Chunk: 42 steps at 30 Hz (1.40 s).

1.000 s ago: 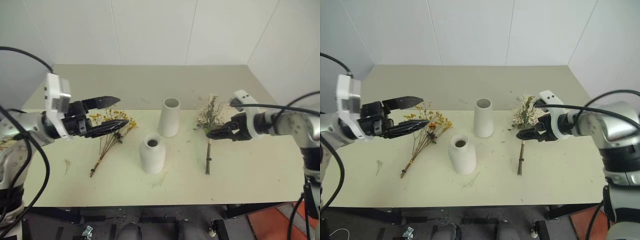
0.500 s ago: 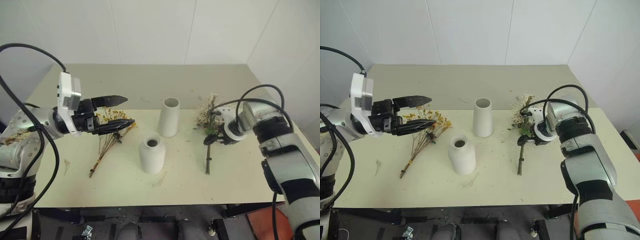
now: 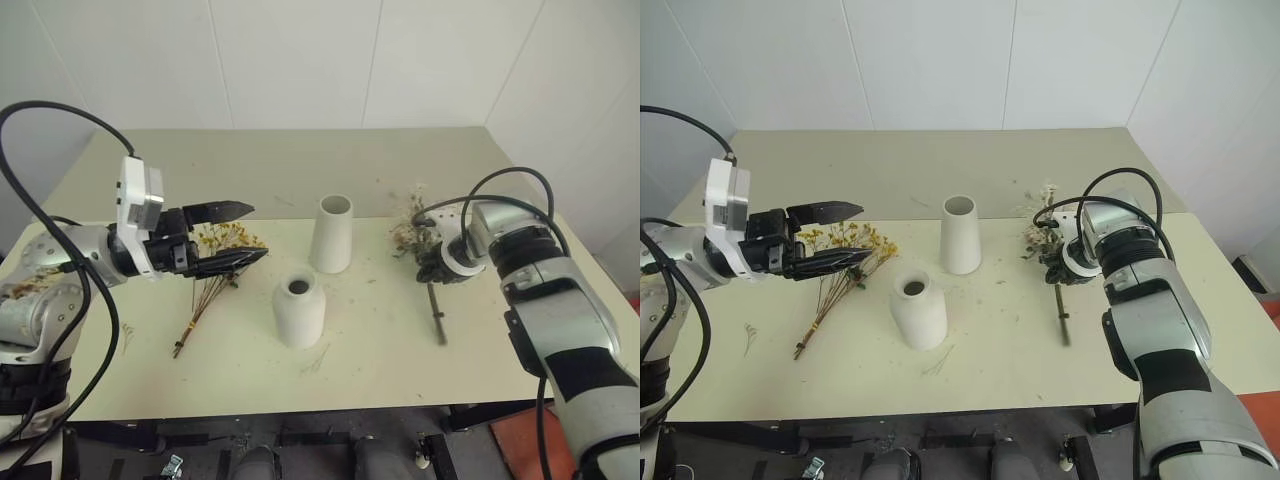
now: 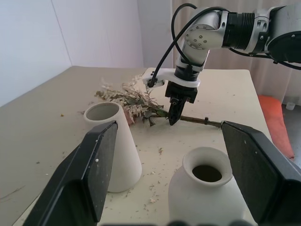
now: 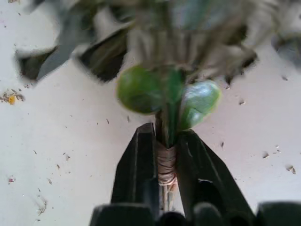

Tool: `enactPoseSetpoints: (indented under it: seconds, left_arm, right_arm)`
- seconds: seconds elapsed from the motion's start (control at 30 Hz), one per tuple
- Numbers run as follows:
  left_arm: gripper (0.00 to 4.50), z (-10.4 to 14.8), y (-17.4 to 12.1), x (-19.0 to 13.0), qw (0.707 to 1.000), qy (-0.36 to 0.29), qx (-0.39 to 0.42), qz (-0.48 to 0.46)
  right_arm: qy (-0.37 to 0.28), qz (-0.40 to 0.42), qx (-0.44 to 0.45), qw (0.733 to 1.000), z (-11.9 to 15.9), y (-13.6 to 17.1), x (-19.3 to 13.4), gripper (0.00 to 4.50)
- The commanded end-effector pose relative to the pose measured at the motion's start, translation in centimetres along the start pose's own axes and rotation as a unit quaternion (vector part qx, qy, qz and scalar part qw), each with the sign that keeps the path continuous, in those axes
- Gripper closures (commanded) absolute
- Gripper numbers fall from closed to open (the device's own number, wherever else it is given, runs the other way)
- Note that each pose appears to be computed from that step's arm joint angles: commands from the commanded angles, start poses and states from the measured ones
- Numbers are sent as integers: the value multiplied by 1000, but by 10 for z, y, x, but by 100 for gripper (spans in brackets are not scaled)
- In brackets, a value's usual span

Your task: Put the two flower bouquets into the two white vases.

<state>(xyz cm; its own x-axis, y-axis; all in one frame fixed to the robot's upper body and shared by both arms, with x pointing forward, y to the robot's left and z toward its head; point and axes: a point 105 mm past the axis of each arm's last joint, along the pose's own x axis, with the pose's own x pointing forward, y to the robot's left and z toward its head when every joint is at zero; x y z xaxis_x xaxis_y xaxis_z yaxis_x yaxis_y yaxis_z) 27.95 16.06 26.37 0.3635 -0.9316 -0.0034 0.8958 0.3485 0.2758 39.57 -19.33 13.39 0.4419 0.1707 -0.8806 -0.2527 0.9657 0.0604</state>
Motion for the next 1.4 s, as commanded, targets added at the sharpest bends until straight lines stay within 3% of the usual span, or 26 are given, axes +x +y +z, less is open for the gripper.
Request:
enactPoseSetpoints:
  seconds: [0.03,0.13,0.27,0.4,0.57,0.77,0.93,1.13,1.4]
  left_arm:
    - [70,11,-3,-4,1000,-6,18,4]
    - [70,9,-3,-6,1000,-2,11,6]
    - [70,8,-1,-12,1000,6,-2,19]
    - [70,4,2,-20,999,19,-9,41]
    - [70,1,12,-29,995,28,-12,96]
    - [70,-4,17,-33,989,48,-27,136]
    - [70,-4,21,-33,985,52,-30,163]
    - [70,-4,17,-35,983,56,-30,170]
    - [70,-3,14,-40,982,59,-28,180]
  right_arm:
    - [-38,-9,23,999,7,-13,-20,429]
    - [-128,14,47,991,28,-20,-50,429]
    - [-294,22,27,955,61,-21,-100,429]
    - [-453,23,-49,890,78,-1,-141,429]
    - [-552,86,-65,827,88,36,-168,429]
    - [-625,123,-103,764,103,77,-185,429]
    - [-647,145,-108,741,121,101,-192,429]
    - [-655,175,-112,727,127,118,-195,429]
    - [-633,201,-113,739,125,133,-174,429]
